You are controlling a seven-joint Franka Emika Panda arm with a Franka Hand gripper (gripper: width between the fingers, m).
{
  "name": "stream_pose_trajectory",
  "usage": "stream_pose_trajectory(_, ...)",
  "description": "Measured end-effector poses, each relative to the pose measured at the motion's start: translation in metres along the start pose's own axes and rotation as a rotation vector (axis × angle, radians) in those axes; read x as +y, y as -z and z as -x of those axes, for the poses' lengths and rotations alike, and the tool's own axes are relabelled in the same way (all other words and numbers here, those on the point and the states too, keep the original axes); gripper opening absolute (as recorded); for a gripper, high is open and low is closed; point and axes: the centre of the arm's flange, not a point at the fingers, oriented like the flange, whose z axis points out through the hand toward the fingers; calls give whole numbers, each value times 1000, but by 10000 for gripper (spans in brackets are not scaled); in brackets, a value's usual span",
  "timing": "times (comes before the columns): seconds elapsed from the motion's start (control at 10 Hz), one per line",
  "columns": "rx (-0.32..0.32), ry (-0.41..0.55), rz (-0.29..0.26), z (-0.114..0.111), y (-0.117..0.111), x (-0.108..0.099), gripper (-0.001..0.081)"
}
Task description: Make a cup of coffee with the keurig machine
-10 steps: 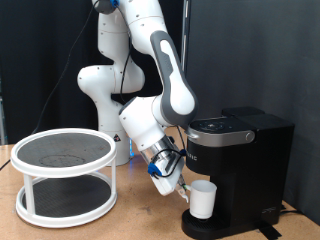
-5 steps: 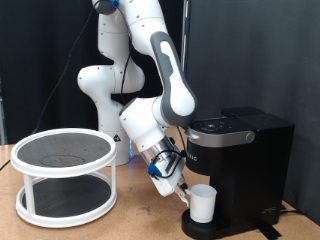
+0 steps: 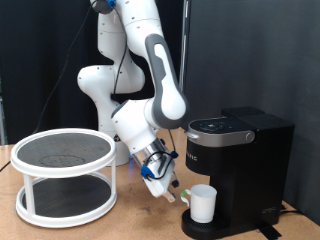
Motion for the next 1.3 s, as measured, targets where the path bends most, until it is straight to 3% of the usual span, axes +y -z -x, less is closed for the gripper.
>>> stream_pose_trajectory(0.1, 5, -1, 24, -10, 7, -4, 715)
stream_pose_trajectory(0.4, -3, 1, 61, -12, 16, 0, 734)
stream_pose_trajectory(0.8, -47, 56, 227, 12, 37, 36, 734)
stream_pose_trajectory(1.3, -32, 128, 275, 25, 81, 71, 734)
